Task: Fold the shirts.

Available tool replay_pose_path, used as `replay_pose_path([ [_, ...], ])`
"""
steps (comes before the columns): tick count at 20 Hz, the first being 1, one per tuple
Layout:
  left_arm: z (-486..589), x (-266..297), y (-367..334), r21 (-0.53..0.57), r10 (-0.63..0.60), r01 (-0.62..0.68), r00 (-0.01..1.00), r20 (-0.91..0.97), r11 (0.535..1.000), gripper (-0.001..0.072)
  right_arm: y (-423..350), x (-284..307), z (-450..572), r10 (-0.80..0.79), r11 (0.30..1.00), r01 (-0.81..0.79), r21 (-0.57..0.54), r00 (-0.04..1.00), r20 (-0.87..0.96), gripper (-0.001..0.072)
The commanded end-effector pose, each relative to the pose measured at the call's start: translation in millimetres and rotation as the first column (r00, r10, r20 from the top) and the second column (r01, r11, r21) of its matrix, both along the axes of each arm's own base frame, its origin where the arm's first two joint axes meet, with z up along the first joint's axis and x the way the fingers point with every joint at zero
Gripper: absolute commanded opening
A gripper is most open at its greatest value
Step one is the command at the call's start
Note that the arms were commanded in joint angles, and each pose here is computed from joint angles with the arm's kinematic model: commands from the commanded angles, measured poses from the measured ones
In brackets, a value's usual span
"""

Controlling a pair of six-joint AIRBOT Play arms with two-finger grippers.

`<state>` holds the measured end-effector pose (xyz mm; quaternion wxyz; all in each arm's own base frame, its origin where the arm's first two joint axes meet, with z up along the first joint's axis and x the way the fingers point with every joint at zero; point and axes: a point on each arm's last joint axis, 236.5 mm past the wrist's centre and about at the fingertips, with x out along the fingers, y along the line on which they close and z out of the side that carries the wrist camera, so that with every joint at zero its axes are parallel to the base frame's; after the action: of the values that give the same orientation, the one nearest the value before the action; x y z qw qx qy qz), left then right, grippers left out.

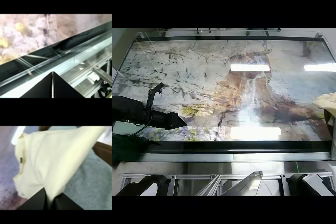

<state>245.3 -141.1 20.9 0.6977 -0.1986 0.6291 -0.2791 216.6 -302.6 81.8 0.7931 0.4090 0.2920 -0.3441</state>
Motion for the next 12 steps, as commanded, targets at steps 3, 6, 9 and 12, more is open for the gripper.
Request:
replay_pose_path([
  [3, -5, -2, 0, -0.001, -0.02, 0.02, 1.0, -0.017, 1.0, 0.0024, -2, -44, -52, -0.078, 0.992, 0.092, 0.088, 0.986, -0.147, 0.0343],
  [6, -5, 0, 0, 0.0, -0.014, 0.014, 1.0, -0.01, 1.0, 0.0024, 3, -28, -41, -0.083, 0.989, 0.09, 0.114, 0.994, -0.064, 0.0673],
  [9, -4, 0, 0, 0.0, -0.015, 0.015, 1.0, -0.009, 1.0, 0.0024, 27, 21, -3, -0.024, 0.986, -0.005, 0.168, 0.986, 0.166, 0.0627],
  [12, 24, 16, -10, -0.053, -0.013, 0.017, 0.998, 0.067, 0.998, 0.0023, 104, 93, 55, 0.239, 0.931, -0.331, 0.153, 0.871, 0.43, 0.0041],
])
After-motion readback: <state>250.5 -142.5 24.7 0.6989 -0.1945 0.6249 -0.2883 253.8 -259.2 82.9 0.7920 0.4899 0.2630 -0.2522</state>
